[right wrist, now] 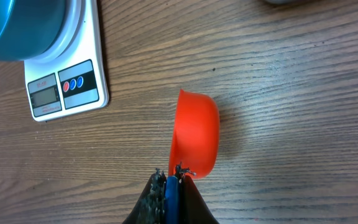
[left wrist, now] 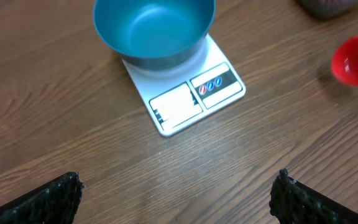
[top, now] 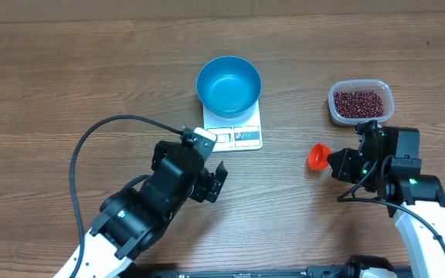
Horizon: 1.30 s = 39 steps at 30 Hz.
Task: Scoop item into bowl and weigh 150g on scale
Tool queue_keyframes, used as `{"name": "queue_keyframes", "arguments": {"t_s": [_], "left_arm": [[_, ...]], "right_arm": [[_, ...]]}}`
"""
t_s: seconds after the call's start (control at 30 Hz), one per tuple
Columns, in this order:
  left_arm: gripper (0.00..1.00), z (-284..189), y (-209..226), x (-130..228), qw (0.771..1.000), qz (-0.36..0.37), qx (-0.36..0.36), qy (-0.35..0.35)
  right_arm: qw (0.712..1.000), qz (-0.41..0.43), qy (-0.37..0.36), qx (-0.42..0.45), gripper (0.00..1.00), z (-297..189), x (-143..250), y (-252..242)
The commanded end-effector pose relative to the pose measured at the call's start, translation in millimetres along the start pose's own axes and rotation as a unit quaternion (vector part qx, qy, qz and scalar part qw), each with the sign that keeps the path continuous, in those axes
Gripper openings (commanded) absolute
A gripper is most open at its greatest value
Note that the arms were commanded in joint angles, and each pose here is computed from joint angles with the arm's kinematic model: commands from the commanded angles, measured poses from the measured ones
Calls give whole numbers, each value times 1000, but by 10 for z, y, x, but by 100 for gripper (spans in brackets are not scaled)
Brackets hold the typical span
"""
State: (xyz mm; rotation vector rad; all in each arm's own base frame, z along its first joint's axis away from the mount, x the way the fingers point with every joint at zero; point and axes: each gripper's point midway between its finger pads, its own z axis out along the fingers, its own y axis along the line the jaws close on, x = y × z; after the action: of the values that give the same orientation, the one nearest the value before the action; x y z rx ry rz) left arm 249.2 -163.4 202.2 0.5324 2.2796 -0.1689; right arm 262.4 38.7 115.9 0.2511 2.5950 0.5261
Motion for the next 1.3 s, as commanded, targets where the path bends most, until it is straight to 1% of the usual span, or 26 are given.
{"name": "queue_keyframes", "arguments": {"t_s": [0.0, 0.23, 1.27], "left_arm": [[99, 70, -20, 43, 1000, 9, 2, 10], [99, 66, -34, -50, 1000, 4, 5, -9], [100, 219, -50, 52, 1000, 11, 0, 22]], "right_arm": [[1000, -12, -25, -8, 4, -98, -144, 70], [1000, -12, -25, -8, 4, -98, -144, 70], [1000, -11, -24, -8, 4, -98, -136, 69]]}}
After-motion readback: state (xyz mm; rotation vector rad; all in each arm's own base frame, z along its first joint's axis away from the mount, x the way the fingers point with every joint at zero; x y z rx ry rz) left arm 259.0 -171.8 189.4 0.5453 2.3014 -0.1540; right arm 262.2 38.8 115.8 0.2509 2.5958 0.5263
